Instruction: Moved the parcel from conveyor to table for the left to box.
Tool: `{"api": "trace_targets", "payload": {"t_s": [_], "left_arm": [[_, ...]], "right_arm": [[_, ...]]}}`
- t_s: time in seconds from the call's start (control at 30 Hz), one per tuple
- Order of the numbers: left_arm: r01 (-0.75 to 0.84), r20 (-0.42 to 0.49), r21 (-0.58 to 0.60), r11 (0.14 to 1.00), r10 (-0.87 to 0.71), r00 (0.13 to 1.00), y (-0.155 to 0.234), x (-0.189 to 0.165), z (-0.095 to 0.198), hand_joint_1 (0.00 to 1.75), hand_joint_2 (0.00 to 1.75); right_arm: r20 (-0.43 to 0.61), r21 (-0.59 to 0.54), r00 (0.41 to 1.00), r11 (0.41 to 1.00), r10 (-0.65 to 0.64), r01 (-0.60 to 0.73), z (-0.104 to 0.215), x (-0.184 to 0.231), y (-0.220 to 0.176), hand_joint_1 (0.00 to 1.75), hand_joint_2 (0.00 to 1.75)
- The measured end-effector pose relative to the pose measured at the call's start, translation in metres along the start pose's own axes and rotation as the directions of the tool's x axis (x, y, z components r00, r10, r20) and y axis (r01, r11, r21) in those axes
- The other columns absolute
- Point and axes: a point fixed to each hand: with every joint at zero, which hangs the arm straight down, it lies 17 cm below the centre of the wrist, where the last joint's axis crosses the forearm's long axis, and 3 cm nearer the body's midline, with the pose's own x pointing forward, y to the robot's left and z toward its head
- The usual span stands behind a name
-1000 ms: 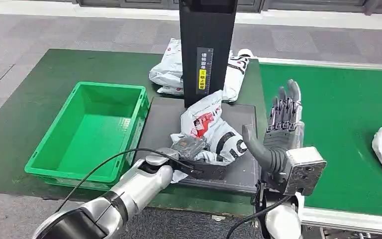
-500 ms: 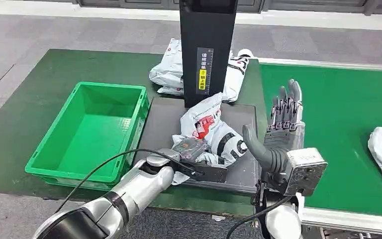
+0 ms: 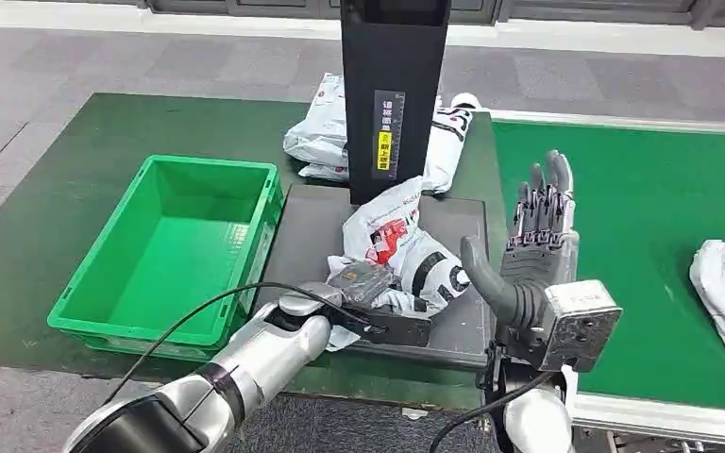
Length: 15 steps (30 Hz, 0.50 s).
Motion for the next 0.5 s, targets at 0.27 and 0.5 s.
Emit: {"api": "trace_targets", "payload": {"t_s": [0.27, 0.5], "left_arm": [[0.018, -0.044, 0.202, 0.979, -0.009, 0.999, 0.038, -0.009, -0.001, 1.75, 1.75], [0.057, -0.144, 0.568, 0.821, 0.031, 0.989, 0.152, -0.053, 0.045, 1.75, 1.75]], "right_arm": [[-0.023, -0.060, 1.000, 0.998, 0.013, -0.014, 0.005, -0.007, -0.014, 0.00, 1.75], [-0.103, -0.205, 0.991, 0.974, 0.080, -0.100, 0.025, -0.029, -0.068, 0.00, 1.75]]}}
